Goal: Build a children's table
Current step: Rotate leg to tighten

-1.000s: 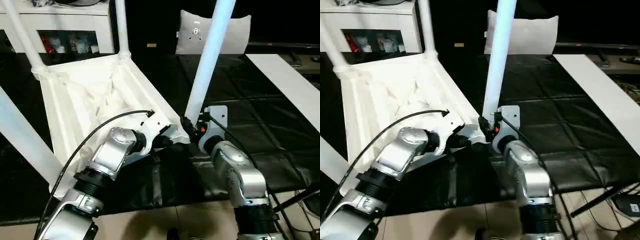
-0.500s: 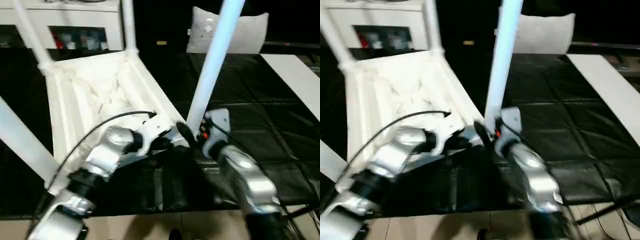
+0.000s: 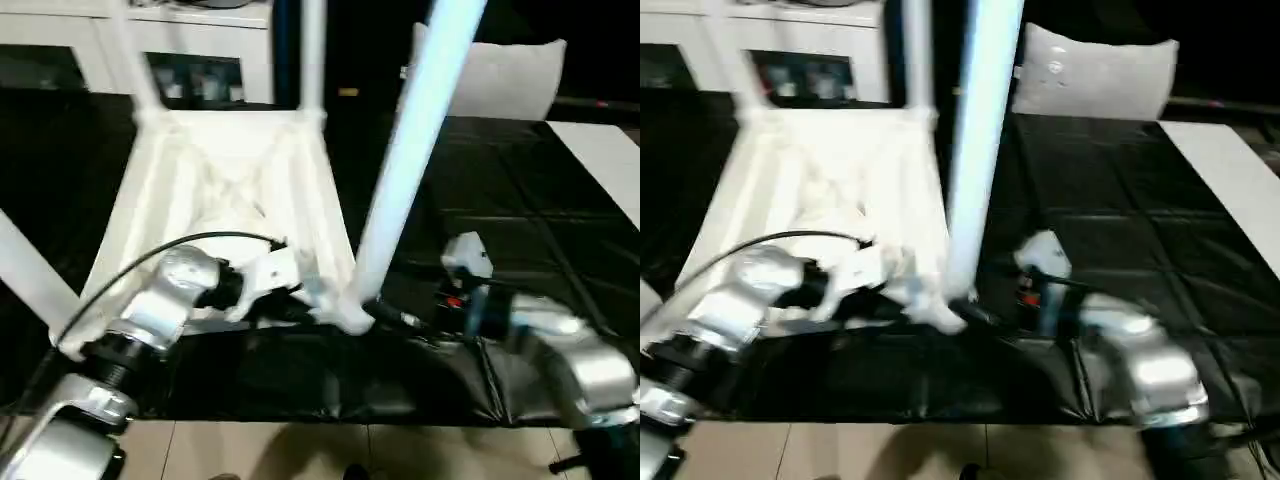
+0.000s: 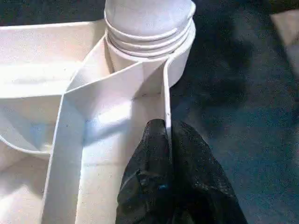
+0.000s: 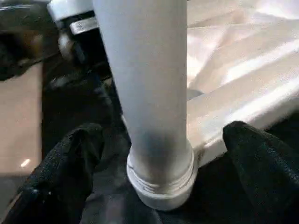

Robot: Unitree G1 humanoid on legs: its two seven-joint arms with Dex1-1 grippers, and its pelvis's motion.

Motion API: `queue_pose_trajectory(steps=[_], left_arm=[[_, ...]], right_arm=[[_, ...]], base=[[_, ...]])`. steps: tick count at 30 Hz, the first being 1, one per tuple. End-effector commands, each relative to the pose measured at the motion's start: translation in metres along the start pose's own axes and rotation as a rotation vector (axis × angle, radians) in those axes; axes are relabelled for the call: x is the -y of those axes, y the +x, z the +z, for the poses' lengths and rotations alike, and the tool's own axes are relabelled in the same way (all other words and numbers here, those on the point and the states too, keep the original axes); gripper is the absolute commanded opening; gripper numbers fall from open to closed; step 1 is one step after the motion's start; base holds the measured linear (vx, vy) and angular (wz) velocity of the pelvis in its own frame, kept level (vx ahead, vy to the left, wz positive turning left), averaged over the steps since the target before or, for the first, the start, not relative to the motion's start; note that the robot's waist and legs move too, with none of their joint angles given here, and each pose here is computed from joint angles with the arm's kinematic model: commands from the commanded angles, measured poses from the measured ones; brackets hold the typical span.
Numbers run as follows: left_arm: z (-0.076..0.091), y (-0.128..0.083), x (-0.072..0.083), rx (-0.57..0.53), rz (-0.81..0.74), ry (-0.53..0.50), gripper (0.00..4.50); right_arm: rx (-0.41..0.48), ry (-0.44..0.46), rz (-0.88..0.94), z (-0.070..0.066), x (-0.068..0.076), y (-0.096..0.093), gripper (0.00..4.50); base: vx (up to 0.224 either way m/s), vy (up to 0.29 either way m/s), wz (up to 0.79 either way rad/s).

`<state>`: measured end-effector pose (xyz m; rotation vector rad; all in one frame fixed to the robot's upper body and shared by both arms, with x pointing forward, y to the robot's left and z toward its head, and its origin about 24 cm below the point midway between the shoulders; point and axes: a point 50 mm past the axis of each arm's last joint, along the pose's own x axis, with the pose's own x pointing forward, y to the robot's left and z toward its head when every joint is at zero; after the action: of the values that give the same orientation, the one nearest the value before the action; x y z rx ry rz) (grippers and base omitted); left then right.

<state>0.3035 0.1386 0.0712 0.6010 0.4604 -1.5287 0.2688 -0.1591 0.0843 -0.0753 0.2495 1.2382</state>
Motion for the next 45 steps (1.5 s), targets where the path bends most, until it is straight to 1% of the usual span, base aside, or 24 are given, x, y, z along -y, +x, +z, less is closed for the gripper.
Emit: queue_pose_trajectory(steps=[1,2,3,4,5,7,8,10,12,13,16,17,21,26,27,29,31,33,35,37,39,40,43,45], left_arm=[[0.008,0.010,0.007,-0.021,-0.143,0.084,0.00],[0.008,0.010,0.007,-0.021,-0.143,0.084,0.00],[0.008,0.010,0.007,-0.029,-0.160,0.095,0.00],[0.007,0.009,0.008,-0.039,-0.189,0.108,0.00],[0.007,0.008,0.008,-0.041,-0.193,0.109,0.00],[0.008,0.008,0.008,-0.042,-0.209,0.126,0.00],[0.008,0.008,0.008,-0.042,-0.217,0.131,0.00],[0.009,0.008,0.008,-0.042,-0.222,0.135,0.00],[0.010,0.008,0.008,-0.043,-0.240,0.146,0.00],[0.010,0.008,0.008,-0.046,-0.245,0.152,0.00],[0.011,0.009,0.007,-0.046,-0.251,0.160,0.00],[0.012,0.010,0.007,-0.045,-0.253,0.162,0.00],[0.011,0.010,0.007,-0.044,-0.254,0.164,0.00],[0.010,0.009,0.007,-0.047,-0.252,0.157,0.00],[0.009,0.009,0.007,-0.046,-0.249,0.153,0.00],[0.009,0.009,0.007,-0.035,-0.241,0.131,0.00],[0.009,0.009,0.007,-0.022,-0.234,0.117,0.00],[0.011,0.011,0.006,-0.004,-0.199,0.074,0.00],[0.016,0.014,0.003,0.043,-0.131,0.012,0.00],[0.018,0.016,0.002,0.061,-0.106,-0.010,0.00],[0.024,0.021,0.000,0.099,-0.042,-0.067,0.00],[0.028,0.026,-0.002,0.124,0.005,-0.107,0.00],[0.034,0.036,-0.002,0.143,0.071,-0.151,0.00],[0.037,0.041,-0.002,0.152,0.086,-0.177,0.00]], right_arm=[[-0.029,-0.025,0.082,-0.002,-0.001,0.000,4.48],[-0.029,-0.025,0.082,-0.002,-0.001,0.000,4.31],[-0.036,-0.017,0.110,-0.002,-0.001,0.000,4.31],[-0.044,-0.002,0.161,-0.003,-0.002,0.001,4.21],[-0.045,-0.001,0.168,-0.003,-0.002,0.001,4.21],[-0.049,0.006,0.195,-0.003,-0.002,0.002,4.03],[-0.055,0.008,0.215,-0.003,-0.002,0.003,3.84],[-0.060,0.008,0.231,-0.004,-0.002,0.004,3.77],[-0.067,0.013,0.267,-0.004,-0.002,0.007,3.50],[-0.068,0.013,0.273,-0.005,-0.002,0.008,3.50],[-0.072,0.018,0.299,-0.005,-0.002,0.011,3.24],[-0.072,0.023,0.309,-0.006,-0.002,0.012,3.07],[-0.073,0.026,0.324,-0.006,-0.003,0.014,2.89],[-0.080,0.045,0.362,-0.007,-0.006,0.015,2.37],[-0.082,0.051,0.370,-0.008,-0.006,0.015,2.37],[-0.084,0.064,0.376,-0.009,-0.008,0.015,2.18],[-0.079,0.082,0.367,-0.009,-0.010,0.015,2.12],[-0.058,0.115,0.332,-0.009,-0.011,0.015,2.07],[-0.026,0.148,0.274,-0.009,-0.014,0.017,2.06],[-0.015,0.158,0.250,-0.010,-0.016,0.018,2.06],[0.003,0.164,0.159,-0.011,-0.020,0.025,2.06],[0.007,0.174,0.065,-0.014,-0.022,0.031,2.06],[0.027,0.217,-0.114,-0.017,-0.021,0.043,2.04],[0.043,0.243,-0.193,-0.017,-0.019,0.049,2.03]], base=[[0.000,0.000,0.00],[0.000,0.000,0.00],[0.000,0.000,0.00],[0.000,0.000,0.00],[0.000,0.000,0.00],[0.000,0.000,0.00],[0.000,0.000,0.00],[0.000,0.000,0.00],[0.000,0.000,0.00],[0.000,0.000,0.00],[0.000,0.000,0.00],[0.000,0.000,0.00],[0.000,0.000,0.00],[0.000,0.000,0.00],[0.000,0.000,0.00],[0.000,0.000,0.00],[0.000,0.000,0.00],[0.000,0.000,0.00],[0.000,0.000,0.00],[0.000,0.000,0.00],[0.000,0.000,0.00],[0.000,0.000,0.00],[0.000,0.000,0.00],[0.000,0.000,0.00]])
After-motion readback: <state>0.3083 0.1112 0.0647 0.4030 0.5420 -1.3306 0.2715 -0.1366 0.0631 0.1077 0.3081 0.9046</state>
